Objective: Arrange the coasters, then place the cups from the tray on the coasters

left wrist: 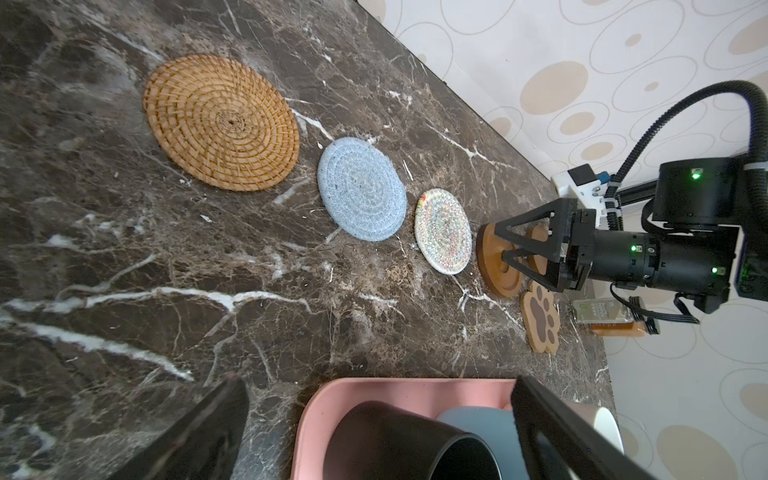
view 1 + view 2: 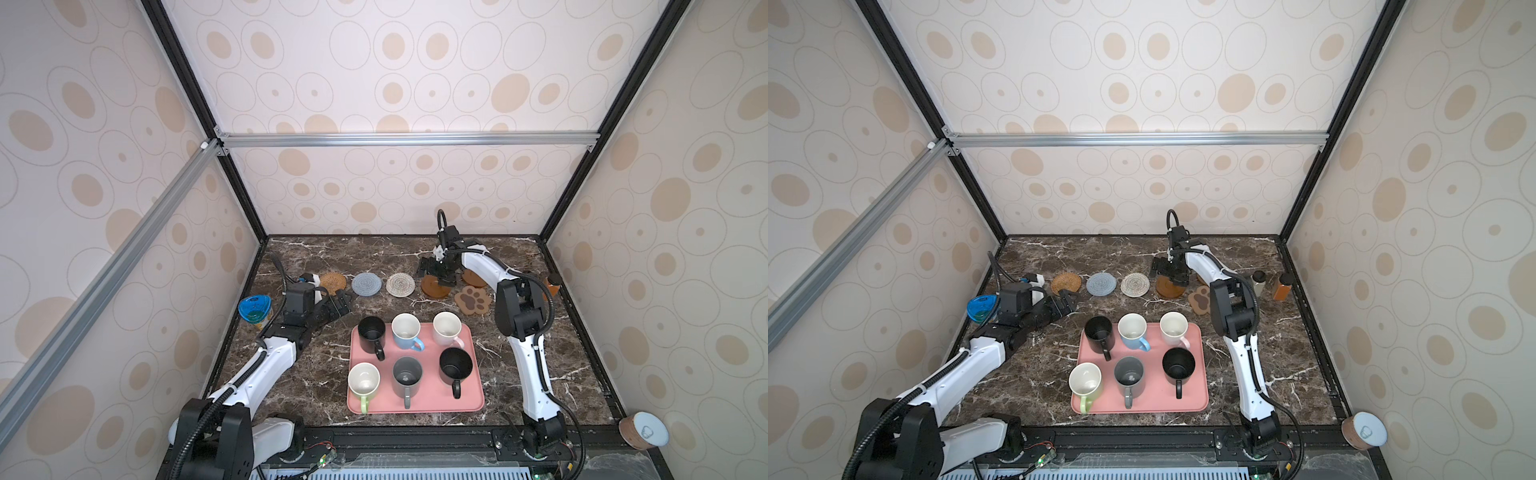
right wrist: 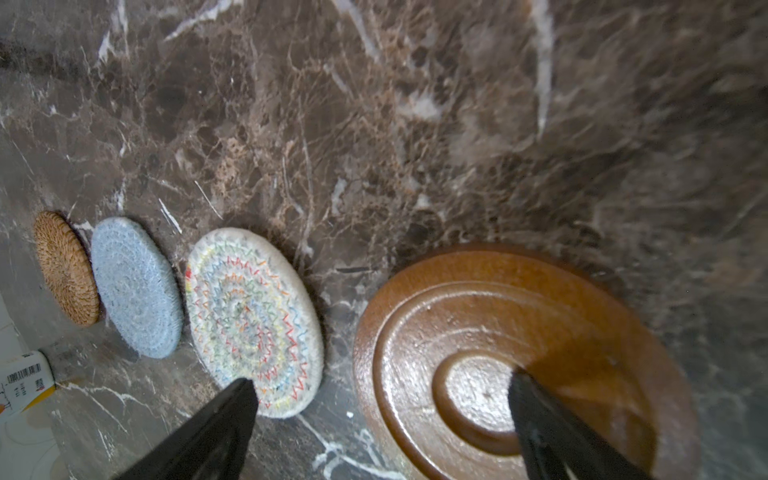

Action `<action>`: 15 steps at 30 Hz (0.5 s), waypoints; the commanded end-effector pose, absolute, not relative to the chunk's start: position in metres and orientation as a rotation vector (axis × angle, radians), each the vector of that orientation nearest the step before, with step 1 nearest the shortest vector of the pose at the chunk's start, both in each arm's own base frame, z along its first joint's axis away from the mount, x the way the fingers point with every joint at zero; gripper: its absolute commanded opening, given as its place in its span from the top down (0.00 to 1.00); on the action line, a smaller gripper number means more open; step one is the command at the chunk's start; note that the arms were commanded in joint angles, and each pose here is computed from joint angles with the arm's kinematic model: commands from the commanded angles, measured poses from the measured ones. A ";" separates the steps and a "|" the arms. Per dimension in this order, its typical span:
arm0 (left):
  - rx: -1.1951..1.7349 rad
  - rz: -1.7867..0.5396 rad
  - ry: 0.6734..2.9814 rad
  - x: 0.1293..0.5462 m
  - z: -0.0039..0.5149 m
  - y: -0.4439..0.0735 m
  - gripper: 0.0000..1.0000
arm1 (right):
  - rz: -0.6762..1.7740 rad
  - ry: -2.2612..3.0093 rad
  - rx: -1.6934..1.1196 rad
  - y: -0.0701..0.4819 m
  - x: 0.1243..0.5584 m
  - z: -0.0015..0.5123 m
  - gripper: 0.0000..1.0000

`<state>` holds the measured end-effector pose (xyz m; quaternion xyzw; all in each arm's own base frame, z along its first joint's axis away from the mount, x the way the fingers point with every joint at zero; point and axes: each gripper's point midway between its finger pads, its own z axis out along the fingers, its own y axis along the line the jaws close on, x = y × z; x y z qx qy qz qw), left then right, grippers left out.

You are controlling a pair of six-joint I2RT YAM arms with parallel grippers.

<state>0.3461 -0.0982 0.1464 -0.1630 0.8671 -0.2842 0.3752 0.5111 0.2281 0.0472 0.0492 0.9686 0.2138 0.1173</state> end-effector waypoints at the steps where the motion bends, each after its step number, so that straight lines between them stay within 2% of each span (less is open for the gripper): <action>1: -0.438 -0.723 2.191 0.349 0.155 -0.094 0.00 | 0.553 2.910 0.202 0.215 0.505 0.019 0.01; 9: -0.436 -0.721 2.191 0.348 0.155 -0.094 0.00 | 0.667 2.901 0.186 0.228 0.504 0.025 0.01; 15: -0.436 -0.722 2.185 0.348 0.157 -0.093 0.00 | 0.718 2.820 0.177 0.220 0.508 0.068 0.01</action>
